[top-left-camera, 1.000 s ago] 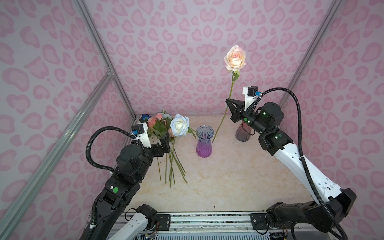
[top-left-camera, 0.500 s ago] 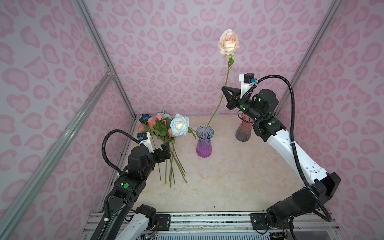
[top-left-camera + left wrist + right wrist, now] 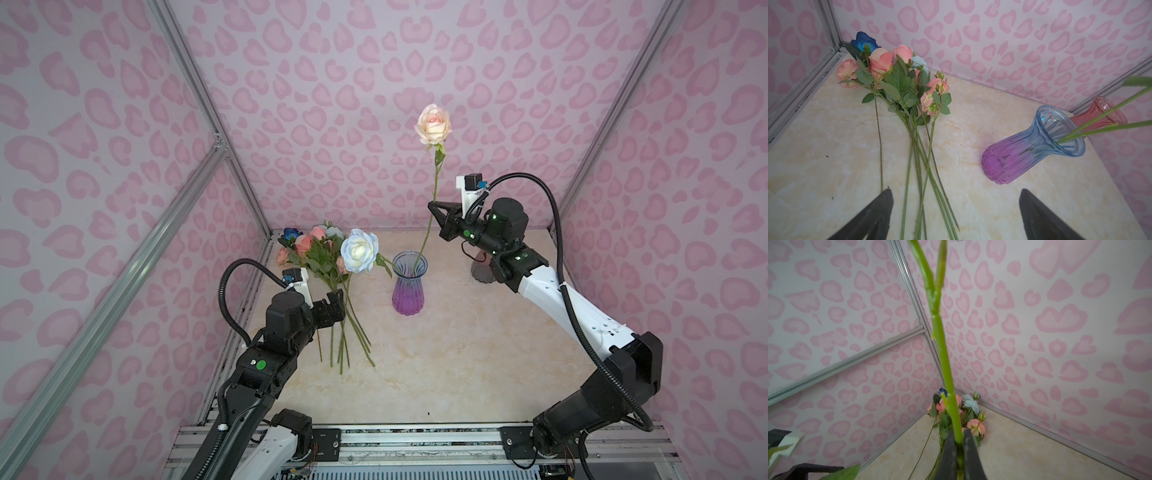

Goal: Arrange the flowers into the vase
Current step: 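Lower the rose into the vase with the right gripper while the left gripper withdraws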

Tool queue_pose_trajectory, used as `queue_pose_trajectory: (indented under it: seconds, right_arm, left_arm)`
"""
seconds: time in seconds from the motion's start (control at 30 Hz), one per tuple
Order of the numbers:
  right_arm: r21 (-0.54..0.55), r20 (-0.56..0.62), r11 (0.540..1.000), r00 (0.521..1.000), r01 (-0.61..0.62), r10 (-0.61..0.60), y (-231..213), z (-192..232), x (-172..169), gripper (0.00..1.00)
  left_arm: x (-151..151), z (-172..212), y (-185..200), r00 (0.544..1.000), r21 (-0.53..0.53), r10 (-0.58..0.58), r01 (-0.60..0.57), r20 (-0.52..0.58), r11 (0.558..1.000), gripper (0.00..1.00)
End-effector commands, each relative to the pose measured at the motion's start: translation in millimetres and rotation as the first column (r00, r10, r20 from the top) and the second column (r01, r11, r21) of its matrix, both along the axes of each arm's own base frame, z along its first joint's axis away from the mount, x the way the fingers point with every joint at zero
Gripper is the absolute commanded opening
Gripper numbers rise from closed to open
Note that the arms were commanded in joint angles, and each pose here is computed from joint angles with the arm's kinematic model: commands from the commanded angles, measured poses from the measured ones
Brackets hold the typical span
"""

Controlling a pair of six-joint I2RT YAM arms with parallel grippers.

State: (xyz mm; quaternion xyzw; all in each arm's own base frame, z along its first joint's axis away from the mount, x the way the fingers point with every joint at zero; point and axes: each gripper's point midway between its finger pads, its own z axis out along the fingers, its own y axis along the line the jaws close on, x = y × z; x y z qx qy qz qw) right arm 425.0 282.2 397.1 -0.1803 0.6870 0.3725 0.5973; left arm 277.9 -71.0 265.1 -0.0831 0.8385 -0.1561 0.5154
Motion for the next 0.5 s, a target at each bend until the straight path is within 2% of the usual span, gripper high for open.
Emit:
queue_pose_trajectory:
  seconds: [0.0, 0.17, 0.47]
  right_arm:
    - [0.019, 0.009, 1.0, 1.0, -0.015, 0.015, 9.4, -13.9, -6.1, 0.0]
    - [0.053, -0.072, 0.999, 0.997, -0.003, 0.007, 10.2, -51.8, -6.7, 0.0]
    - [0.001, -0.151, 0.998, 0.987, -0.055, 0.055, 29.8, -94.1, -20.4, 0.02]
  left_arm:
    - [5.9, 6.8, -4.2, 1.0, -0.021, -0.01, 0.011, 0.027, 1.0, 0.96]
    - [9.1, 5.3, -9.1, 1.0, -0.029, -0.028, 0.028, 0.013, 0.999, 0.96]
    - [13.5, 3.9, -14.7, 0.999, -0.048, -0.043, 0.043, 0.002, 0.998, 0.96]
